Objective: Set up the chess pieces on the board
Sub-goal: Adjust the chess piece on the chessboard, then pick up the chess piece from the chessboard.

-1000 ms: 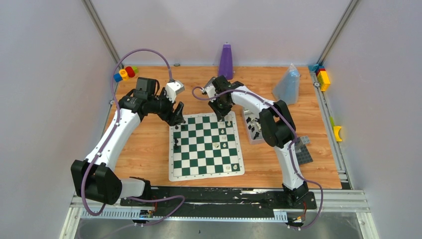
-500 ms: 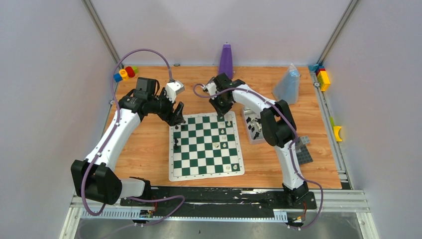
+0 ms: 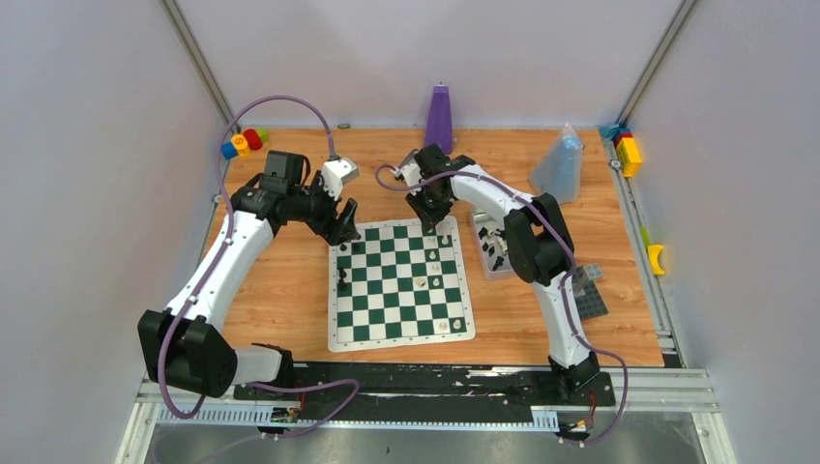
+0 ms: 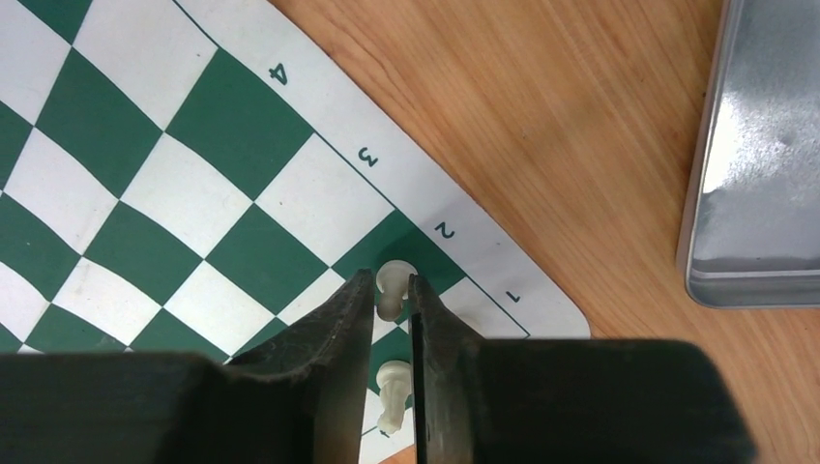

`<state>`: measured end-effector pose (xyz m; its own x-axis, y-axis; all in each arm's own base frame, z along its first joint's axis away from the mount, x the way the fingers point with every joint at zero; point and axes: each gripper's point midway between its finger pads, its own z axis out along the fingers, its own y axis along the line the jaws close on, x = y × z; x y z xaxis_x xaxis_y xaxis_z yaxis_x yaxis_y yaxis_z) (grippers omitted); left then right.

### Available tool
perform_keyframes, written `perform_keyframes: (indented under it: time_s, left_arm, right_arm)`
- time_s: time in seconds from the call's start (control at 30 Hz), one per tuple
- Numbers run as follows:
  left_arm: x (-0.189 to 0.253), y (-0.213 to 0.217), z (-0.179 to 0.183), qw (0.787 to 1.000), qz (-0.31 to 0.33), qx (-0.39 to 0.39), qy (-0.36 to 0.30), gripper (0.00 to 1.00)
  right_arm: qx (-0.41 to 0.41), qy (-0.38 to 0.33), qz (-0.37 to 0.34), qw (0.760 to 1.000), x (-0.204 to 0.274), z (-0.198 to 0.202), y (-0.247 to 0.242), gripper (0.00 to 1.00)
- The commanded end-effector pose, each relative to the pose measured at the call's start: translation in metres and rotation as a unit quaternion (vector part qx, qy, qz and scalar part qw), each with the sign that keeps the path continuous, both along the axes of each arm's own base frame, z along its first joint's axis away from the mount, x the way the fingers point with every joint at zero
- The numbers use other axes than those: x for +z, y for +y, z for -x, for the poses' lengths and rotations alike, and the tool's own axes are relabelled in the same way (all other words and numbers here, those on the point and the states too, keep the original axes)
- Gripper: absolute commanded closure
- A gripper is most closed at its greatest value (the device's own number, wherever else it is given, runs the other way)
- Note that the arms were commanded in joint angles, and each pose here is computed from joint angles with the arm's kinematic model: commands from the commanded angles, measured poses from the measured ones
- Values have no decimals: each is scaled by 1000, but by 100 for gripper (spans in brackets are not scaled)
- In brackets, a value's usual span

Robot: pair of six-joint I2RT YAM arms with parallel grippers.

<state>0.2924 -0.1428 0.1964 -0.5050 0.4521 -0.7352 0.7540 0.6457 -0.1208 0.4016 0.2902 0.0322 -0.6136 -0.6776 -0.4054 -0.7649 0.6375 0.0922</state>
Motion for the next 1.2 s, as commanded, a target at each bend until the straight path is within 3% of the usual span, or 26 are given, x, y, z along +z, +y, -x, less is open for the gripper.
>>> perform_keyframes:
  time_s: [0.0, 0.33, 0.43, 0.7, 0.8, 0.93, 1.17]
  left_arm:
    - [3, -1, -3, 1000, 8, -1, -9, 15]
    - [-4, -1, -4, 1000, 3, -9, -10, 13]
    - [-14, -2, -3, 999, -6, -38, -11, 7]
    - [-48, -46, 10, 984, -45, -166, -43, 12]
    - [-53, -63, 12, 984, -24, -177, -25, 14]
    - [-42, -65, 12, 988, 10, -155, -17, 16]
    - [-32, -12, 4, 998, 27, -61, 4, 15]
  right_arm:
    - [-4, -5, -18, 1000, 8, -7, 8, 77]
    - [-16, -52, -50, 997, 63, -18, 7, 59]
    - [-17, -58, -85, 995, 90, -15, 3, 57]
    - [3, -54, -206, 977, 148, 17, -22, 57]
    - [43, -53, -232, 970, 159, 48, -26, 57]
    - [66, -34, -230, 970, 143, 81, -25, 55]
    - [107, -40, -171, 978, 99, 123, -1, 50]
